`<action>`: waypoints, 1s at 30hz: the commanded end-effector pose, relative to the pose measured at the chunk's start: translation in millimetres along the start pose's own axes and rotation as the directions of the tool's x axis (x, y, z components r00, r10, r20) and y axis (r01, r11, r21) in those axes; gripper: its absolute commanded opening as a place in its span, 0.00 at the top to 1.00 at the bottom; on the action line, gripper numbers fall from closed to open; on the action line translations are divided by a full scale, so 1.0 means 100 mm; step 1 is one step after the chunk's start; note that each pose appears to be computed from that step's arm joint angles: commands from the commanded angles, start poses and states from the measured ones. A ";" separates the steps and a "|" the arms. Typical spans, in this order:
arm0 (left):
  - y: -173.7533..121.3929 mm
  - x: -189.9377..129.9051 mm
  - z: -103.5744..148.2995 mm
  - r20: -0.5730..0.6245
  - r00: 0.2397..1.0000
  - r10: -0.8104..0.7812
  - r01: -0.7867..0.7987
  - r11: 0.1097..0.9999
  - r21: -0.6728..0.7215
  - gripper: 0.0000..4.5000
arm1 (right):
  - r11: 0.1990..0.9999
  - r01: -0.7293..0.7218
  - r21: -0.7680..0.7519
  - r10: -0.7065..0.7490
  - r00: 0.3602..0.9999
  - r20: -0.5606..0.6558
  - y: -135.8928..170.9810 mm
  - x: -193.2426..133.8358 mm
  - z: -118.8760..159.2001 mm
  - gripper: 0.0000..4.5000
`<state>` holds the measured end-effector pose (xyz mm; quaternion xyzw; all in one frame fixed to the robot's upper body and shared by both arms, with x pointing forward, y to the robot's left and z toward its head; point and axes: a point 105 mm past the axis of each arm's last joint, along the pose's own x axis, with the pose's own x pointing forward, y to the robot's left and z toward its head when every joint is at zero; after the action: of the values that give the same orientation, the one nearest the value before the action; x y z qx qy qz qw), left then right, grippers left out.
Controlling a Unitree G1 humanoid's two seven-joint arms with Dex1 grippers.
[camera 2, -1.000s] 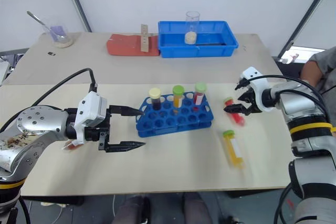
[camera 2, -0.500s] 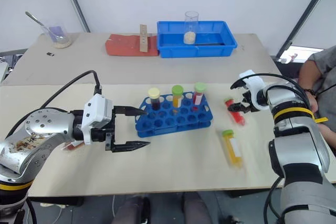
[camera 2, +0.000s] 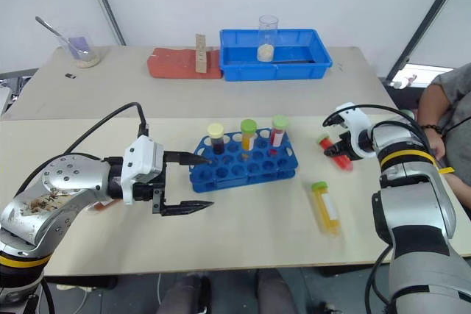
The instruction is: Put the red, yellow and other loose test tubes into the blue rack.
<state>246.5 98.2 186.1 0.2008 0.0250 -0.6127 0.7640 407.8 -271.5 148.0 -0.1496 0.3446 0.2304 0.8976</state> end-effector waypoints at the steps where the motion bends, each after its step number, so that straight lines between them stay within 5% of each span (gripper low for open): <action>1: 0.01 -0.08 0.06 0.046 0.999 0.023 -0.024 1.000 0.007 0.00 | 0.993 -0.001 -0.119 0.024 0.982 0.189 0.08 -0.42 0.34 0.77; 3: 0.01 -0.10 0.07 0.065 0.997 0.034 -0.034 0.999 -0.001 0.00 | 0.988 -0.016 -0.154 0.061 0.955 0.291 0.25 -0.57 0.39 0.77; 7: 0.03 -0.11 0.09 0.118 0.991 0.060 -0.060 0.998 -0.011 0.00 | 0.975 -0.025 -0.219 0.162 0.755 0.636 0.89 -0.94 0.43 0.77; 15: 0.08 -0.08 0.15 0.195 0.979 0.062 -0.051 0.997 -0.061 0.00 | 0.993 0.026 -0.117 0.084 0.548 0.833 1.50 -0.87 0.35 0.77; 30: 0.04 -0.03 0.17 0.196 0.980 0.021 -0.008 0.998 -0.068 0.00 | 0.995 0.103 -0.007 -0.045 0.496 0.867 1.58 -0.35 0.26 0.77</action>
<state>249.6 99.7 196.7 0.1071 -0.0202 -0.6155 0.7806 319.7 -134.9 162.2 -0.0465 -0.1330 0.2557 0.9564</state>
